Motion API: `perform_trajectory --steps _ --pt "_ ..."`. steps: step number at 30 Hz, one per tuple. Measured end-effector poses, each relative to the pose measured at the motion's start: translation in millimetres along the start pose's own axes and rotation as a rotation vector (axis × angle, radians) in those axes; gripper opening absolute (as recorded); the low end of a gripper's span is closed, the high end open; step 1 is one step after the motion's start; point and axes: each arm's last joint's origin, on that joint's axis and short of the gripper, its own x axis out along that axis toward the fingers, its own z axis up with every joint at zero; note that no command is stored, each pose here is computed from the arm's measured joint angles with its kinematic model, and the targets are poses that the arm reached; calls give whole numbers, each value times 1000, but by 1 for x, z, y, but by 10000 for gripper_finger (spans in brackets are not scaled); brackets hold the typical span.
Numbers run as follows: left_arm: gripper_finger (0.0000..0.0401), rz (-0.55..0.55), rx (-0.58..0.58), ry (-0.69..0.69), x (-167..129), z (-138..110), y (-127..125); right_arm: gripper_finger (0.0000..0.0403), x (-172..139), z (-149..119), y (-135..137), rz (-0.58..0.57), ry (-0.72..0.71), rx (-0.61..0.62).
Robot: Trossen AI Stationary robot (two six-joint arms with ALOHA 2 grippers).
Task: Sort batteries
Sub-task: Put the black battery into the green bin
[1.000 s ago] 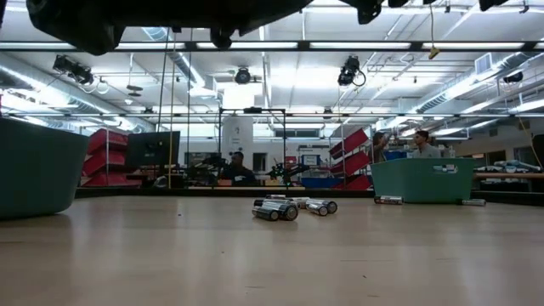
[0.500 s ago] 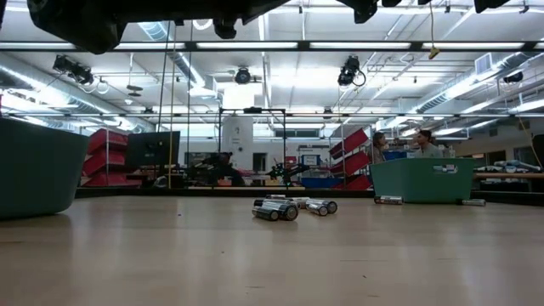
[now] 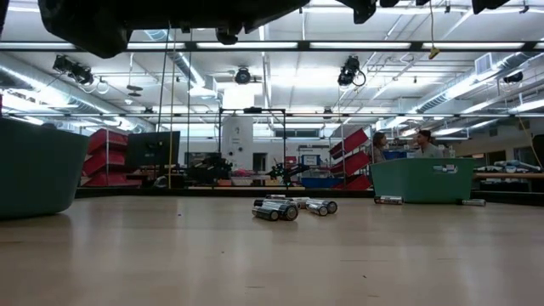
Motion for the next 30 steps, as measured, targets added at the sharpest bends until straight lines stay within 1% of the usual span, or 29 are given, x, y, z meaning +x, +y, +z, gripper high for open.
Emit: perform_trajectory --steps 9,13,18,22,26,30 --pt "15 -20 -2 -8 0 0 0 82 0 0 -1 -15 3 -7" --pt "15 -63 -3 -26 1 0 -1 59 0 0 -2 -14 3 -8" --pt "15 -73 -2 -29 0 0 -1 20 0 0 -1 13 -3 -29" --pt "18 -77 -2 -31 0 0 -1 16 0 0 -1 14 -4 -26" --pt "39 -78 -2 -31 0 0 -1 16 0 0 -1 14 -3 -18" --pt "86 -79 -17 -30 0 0 -2 16 0 0 -1 11 -1 -11"
